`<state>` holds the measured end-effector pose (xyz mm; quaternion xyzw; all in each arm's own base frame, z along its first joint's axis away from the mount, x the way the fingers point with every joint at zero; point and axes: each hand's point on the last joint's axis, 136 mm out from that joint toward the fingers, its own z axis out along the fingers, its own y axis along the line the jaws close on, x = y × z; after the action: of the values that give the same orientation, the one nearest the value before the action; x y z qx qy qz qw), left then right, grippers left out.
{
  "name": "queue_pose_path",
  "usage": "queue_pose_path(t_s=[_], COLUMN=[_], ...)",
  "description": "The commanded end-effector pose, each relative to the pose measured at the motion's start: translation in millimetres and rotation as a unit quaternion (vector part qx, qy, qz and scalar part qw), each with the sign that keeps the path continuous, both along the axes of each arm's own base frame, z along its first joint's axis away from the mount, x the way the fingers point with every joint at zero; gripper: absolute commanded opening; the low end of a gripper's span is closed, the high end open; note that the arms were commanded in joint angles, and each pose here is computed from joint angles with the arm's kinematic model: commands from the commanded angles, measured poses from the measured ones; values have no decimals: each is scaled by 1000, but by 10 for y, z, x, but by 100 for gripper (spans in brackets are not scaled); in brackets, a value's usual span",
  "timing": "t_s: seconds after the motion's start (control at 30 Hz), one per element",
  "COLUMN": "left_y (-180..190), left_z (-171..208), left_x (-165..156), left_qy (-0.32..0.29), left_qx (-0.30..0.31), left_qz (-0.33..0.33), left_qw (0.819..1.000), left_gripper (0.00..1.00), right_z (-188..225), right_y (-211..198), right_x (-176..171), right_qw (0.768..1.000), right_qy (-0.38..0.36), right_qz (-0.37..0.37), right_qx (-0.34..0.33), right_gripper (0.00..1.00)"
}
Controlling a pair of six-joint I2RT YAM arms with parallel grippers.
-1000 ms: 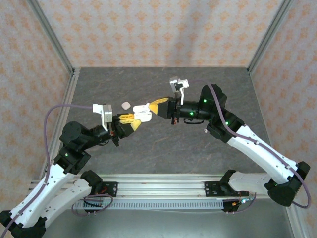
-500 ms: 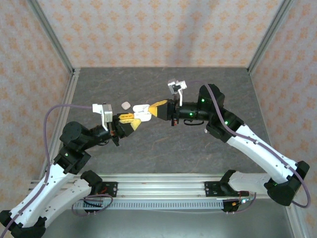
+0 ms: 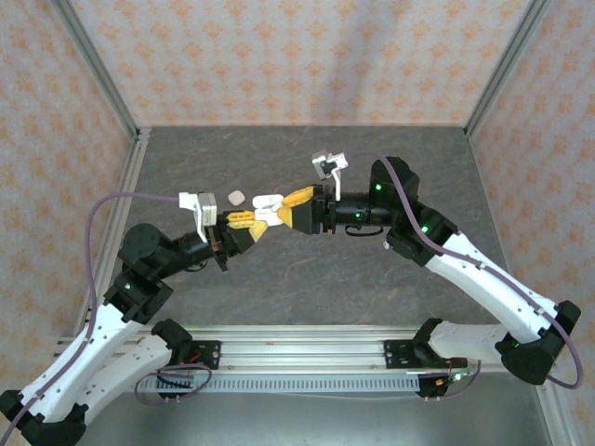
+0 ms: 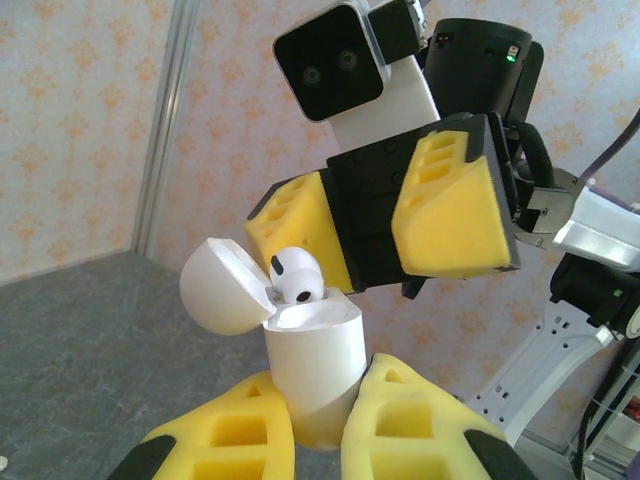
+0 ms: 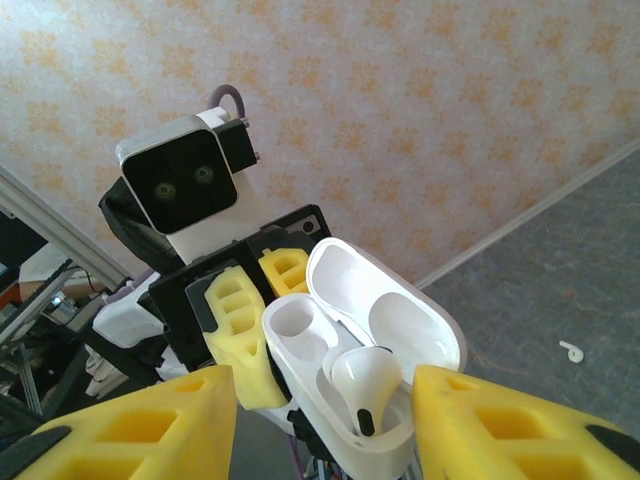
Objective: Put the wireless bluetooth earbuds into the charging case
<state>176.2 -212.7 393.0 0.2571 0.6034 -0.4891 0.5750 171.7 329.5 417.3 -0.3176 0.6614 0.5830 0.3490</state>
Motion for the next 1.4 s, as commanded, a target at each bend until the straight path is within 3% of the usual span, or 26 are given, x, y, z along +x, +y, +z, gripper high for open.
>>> queue_pose_path(t_s=[0.0, 0.33, 0.57, 0.97, 1.37], left_y=[12, -16, -39, -56, -107], left_z=[235, 74, 57, 86, 164], left_x=[-126, -187, -239, -334, -344], left_qy=[-48, -83, -99, -118, -129], left_qx=[-10, 25, 39, 51, 61], left_qz=[-12, -23, -37, -58, -74], left_qw=[999, 996, 994, 990, 987], left_gripper=[0, 0, 0, 0, 0], right_z=[192, 149, 191, 205, 119], right_y=[-104, -258, -144, -23, 149], right_x=[0, 220, 135, 92, 16], right_qw=[999, 993, 996, 995, 989], right_qy=[-20, 27, 63, 91, 131], right_qz=[-29, -112, -60, -14, 59], right_qx=[13, -3, 27, 39, 45], right_gripper=[52, 64, 69, 67, 54])
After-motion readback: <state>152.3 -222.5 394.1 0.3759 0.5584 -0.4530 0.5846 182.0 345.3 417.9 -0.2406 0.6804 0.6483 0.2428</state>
